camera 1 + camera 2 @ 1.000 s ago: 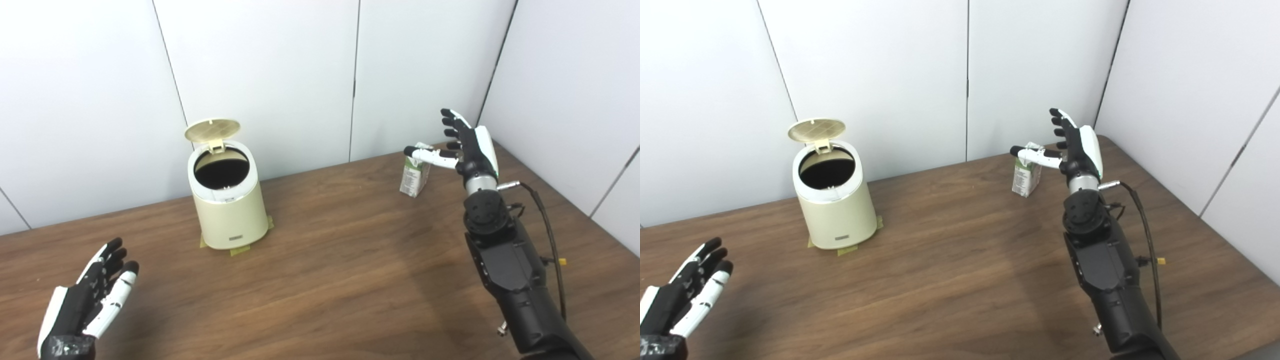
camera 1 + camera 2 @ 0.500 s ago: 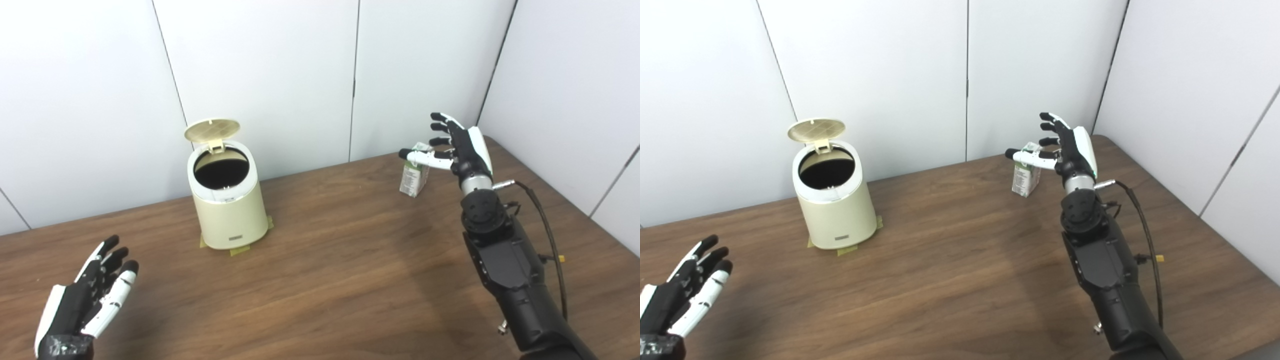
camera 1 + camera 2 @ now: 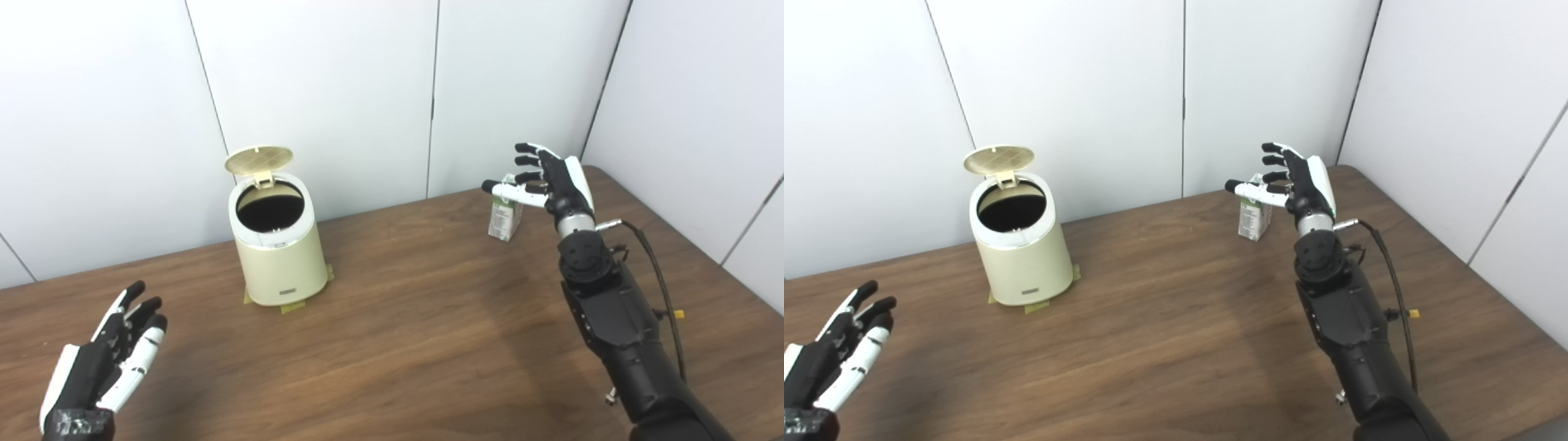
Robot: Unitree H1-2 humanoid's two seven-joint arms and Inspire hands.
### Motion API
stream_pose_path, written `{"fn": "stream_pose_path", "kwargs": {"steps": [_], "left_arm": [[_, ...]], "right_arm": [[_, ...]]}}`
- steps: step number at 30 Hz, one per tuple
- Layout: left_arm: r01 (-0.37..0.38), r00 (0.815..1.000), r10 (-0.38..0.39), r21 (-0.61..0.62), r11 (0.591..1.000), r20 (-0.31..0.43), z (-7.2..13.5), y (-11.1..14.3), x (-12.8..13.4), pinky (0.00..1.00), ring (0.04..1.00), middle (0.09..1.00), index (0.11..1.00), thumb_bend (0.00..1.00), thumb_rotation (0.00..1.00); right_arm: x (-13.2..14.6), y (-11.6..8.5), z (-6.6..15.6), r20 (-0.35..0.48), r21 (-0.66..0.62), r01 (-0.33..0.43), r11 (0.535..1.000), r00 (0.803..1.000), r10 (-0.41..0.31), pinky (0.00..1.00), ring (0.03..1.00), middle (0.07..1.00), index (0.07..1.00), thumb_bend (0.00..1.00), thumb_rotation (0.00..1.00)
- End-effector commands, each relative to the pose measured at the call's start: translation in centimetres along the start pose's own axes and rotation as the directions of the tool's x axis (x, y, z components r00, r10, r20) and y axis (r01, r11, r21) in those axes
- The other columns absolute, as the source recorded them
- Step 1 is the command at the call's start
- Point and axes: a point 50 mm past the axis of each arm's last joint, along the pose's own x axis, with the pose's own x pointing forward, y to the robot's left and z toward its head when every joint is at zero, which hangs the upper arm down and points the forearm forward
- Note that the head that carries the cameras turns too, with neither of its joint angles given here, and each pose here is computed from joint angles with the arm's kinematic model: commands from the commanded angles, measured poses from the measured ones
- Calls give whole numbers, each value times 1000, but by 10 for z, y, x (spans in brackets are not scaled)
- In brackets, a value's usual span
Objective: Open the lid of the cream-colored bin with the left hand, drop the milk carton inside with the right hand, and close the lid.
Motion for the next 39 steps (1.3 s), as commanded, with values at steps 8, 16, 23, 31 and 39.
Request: {"fn": "stream_pose_path", "kwargs": {"steps": [8,16,23,31,39], "left_arm": [[-10,998,10,3,1000,63,16,3,5,983,944,917,984,304,552],[-11,999,9,40,999,41,11,3,3,998,960,932,979,311,595],[0,999,-1,56,998,33,10,4,1,1000,977,945,980,314,584],[1,999,-3,72,997,37,12,4,-2,1000,974,942,981,330,581],[3,999,-5,67,998,31,11,5,-5,991,969,938,985,327,559]], "right_arm": [[5,-13,26,85,22,22,999,996,-24,414,683,775,777,965,373],[-5,-26,46,162,38,7,999,987,-13,699,795,800,786,914,358],[1,-34,59,174,-49,39,998,984,-30,824,848,815,797,937,388],[14,-35,49,150,-110,54,992,988,-37,790,839,832,802,948,306],[26,-38,44,210,-412,56,909,977,35,785,847,847,818,1000,262]]}}
